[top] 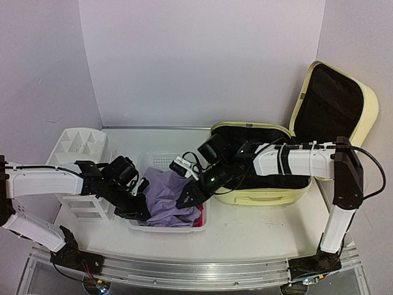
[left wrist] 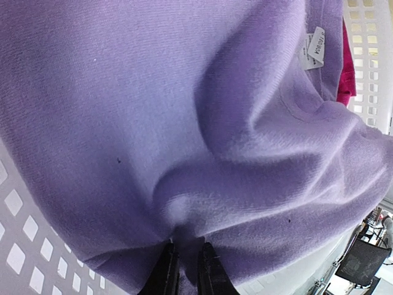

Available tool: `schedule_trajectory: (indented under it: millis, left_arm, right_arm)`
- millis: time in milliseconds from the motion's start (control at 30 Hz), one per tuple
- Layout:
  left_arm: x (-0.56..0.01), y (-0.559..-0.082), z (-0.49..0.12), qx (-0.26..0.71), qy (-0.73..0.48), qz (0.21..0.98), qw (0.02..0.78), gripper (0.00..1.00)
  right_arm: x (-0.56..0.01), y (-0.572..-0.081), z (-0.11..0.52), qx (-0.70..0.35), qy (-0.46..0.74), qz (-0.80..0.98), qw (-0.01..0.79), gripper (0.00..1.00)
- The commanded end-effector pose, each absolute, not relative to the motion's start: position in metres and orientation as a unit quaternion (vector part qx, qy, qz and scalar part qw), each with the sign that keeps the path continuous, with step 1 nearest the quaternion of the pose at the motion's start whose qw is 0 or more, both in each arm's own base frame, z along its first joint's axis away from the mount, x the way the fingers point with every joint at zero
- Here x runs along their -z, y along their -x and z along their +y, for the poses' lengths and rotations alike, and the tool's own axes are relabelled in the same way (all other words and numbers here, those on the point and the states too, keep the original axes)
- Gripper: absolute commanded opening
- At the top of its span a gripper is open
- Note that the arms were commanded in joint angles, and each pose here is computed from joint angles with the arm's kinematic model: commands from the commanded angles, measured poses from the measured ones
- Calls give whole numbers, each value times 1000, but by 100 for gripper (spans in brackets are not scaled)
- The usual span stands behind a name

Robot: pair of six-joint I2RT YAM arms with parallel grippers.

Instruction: Open, take out, and arrange the luggage

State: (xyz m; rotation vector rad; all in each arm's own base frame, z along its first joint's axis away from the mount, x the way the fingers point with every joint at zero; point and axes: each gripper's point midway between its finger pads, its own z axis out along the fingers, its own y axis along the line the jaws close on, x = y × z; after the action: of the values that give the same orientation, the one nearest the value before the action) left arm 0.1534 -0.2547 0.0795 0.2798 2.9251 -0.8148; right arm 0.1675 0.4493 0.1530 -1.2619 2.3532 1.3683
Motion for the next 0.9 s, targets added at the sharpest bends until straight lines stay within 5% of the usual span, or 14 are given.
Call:
schedule_trajectory:
  millis: [0,267,700,867]
  left_arm:
    - [-91,-154,-254,275,-98,954,59,14]
    - [-109,-156,-252,281,-111,949,85,15]
    - [-227,-185,-248,310,-145,906,248,36]
    - [-252,-202,-254,302,-147,897,287,37]
  right_arm:
    - [-98,-166,433,-361,432,824,64,21]
    - [-64,-136,417,-258,472,841,51,16]
    - [-168,-194,423,-225,440,836,238,69]
    - [-178,-211,420,-203,422,841,270,75]
